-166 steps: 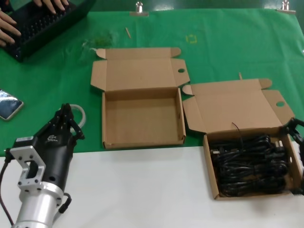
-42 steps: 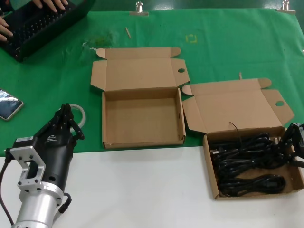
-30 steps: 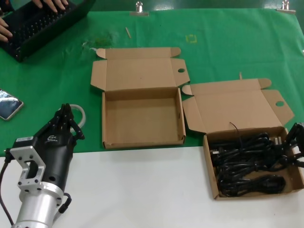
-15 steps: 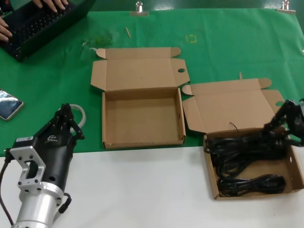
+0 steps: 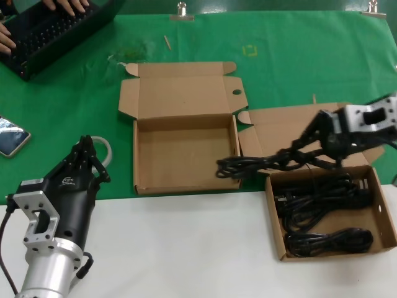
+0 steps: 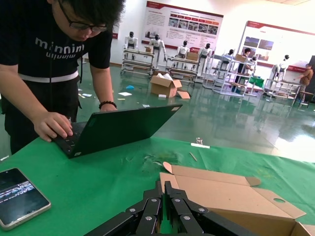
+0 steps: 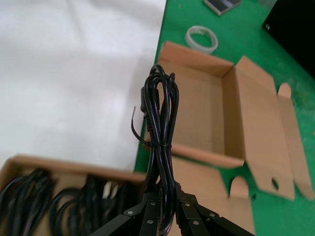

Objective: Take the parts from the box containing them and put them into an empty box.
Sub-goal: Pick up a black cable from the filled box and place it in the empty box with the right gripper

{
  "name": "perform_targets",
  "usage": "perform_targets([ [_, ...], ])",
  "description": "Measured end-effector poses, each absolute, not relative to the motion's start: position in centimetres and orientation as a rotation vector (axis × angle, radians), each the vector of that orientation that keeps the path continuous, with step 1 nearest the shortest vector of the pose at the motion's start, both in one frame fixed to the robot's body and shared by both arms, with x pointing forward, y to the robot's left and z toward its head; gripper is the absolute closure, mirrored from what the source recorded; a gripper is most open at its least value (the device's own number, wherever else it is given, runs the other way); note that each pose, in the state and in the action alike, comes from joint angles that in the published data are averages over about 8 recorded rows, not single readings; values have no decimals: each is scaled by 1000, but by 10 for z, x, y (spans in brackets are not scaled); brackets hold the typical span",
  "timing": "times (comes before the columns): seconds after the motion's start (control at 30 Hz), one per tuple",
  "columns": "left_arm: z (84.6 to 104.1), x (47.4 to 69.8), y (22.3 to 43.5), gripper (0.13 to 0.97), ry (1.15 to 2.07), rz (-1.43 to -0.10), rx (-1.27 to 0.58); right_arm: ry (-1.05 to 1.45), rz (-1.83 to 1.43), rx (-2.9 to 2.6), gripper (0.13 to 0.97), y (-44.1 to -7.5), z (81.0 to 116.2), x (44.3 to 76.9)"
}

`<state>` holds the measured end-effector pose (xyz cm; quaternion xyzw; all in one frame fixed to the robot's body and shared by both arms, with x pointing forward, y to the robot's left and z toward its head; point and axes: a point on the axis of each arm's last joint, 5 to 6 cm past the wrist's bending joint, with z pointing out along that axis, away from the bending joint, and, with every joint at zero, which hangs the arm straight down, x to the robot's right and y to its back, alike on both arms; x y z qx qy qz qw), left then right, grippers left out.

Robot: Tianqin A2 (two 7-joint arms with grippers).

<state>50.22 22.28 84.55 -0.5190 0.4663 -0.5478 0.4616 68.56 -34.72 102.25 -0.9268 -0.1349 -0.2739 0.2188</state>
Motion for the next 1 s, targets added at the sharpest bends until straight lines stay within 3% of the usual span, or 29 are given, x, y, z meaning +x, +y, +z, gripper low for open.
perform_targets([
  [0.63, 846, 502, 223, 941, 1147, -1347, -1277, -465, -827, -2483, 922, -236, 1009, 736],
  [1.0, 846, 502, 223, 941, 1147, -1347, -1277, -473, -868, -2493, 922, -206, 988, 754],
])
